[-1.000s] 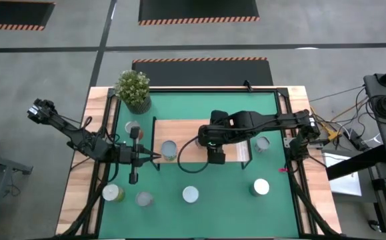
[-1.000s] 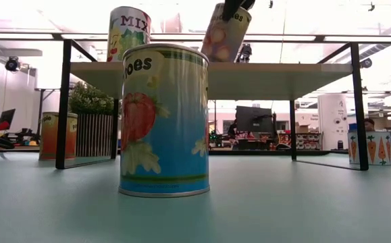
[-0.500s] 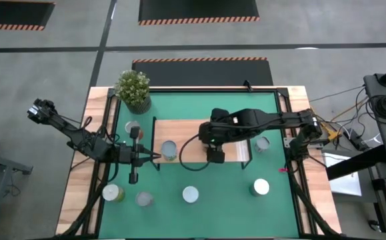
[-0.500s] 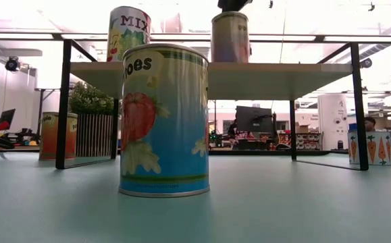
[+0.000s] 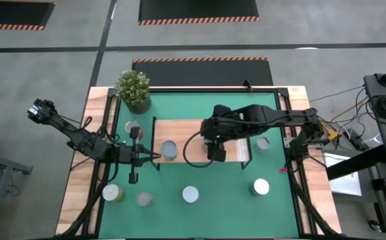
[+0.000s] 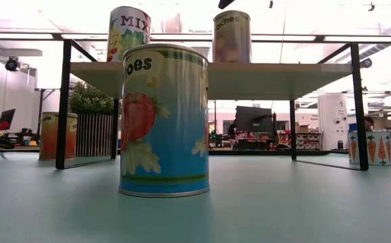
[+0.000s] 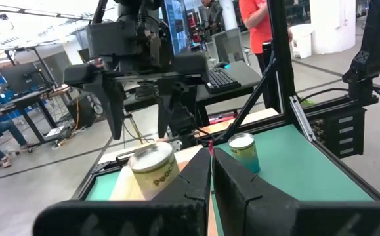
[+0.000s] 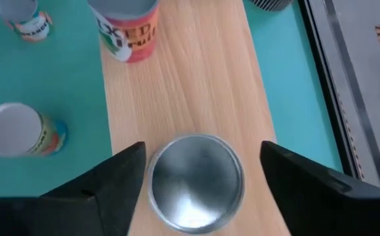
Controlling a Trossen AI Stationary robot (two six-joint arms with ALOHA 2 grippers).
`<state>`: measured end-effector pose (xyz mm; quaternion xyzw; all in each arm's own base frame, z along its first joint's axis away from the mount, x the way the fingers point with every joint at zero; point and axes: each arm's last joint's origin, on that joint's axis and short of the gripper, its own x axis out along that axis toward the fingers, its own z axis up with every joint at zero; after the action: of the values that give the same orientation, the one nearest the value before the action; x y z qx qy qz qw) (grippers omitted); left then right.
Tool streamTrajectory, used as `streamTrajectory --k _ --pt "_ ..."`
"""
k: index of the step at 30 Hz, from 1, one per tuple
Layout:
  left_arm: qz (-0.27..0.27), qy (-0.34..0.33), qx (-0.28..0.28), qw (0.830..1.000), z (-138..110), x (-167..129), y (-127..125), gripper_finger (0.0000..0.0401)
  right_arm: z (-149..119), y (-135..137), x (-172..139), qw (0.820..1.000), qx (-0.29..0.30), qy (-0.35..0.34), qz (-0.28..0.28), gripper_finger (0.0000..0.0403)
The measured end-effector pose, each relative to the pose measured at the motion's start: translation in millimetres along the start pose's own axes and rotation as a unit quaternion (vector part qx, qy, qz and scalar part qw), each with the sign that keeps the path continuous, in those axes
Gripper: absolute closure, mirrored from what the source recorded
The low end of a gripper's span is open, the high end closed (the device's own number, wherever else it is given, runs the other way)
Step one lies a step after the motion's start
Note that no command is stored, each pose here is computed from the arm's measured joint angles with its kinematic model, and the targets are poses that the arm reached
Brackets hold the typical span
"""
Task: Pick and place cans onto a shelf
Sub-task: Put the canned of peaches on the shelf
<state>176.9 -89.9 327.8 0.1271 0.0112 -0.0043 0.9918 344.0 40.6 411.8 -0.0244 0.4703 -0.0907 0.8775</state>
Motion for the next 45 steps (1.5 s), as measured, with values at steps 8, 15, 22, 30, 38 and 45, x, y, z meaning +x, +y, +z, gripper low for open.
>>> streamTrajectory --k 8,15,22,30,38,45 --pt "0.000 0.000 0.000 1.000 0 0 0 0.0401 -9 -3 -6 0.999 0.022 0.035 -0.009 0.0240" --pt "0.000 0.000 0.005 1.000 0 0 0 0.0401 -15 -1 10 0.998 0.015 0.052 -0.039 0.0343" --pt "0.000 0.000 0.006 1.000 0 0 0 0.0401 -20 5 39 0.997 0.005 0.058 -0.045 0.0393" --pt "0.001 -0.006 0.002 1.000 1 0 0 0.0401 -19 10 56 0.999 0.000 0.025 -0.041 0.0394" --pt "0.002 -0.006 -0.010 1.000 1 0 0 0.0401 -11 14 59 1.000 -0.009 -0.012 -0.001 0.0394" --pt "0.002 -0.006 -0.013 1.000 1 0 0 0.0401 -9 14 58 1.000 -0.005 -0.016 0.005 0.0394"
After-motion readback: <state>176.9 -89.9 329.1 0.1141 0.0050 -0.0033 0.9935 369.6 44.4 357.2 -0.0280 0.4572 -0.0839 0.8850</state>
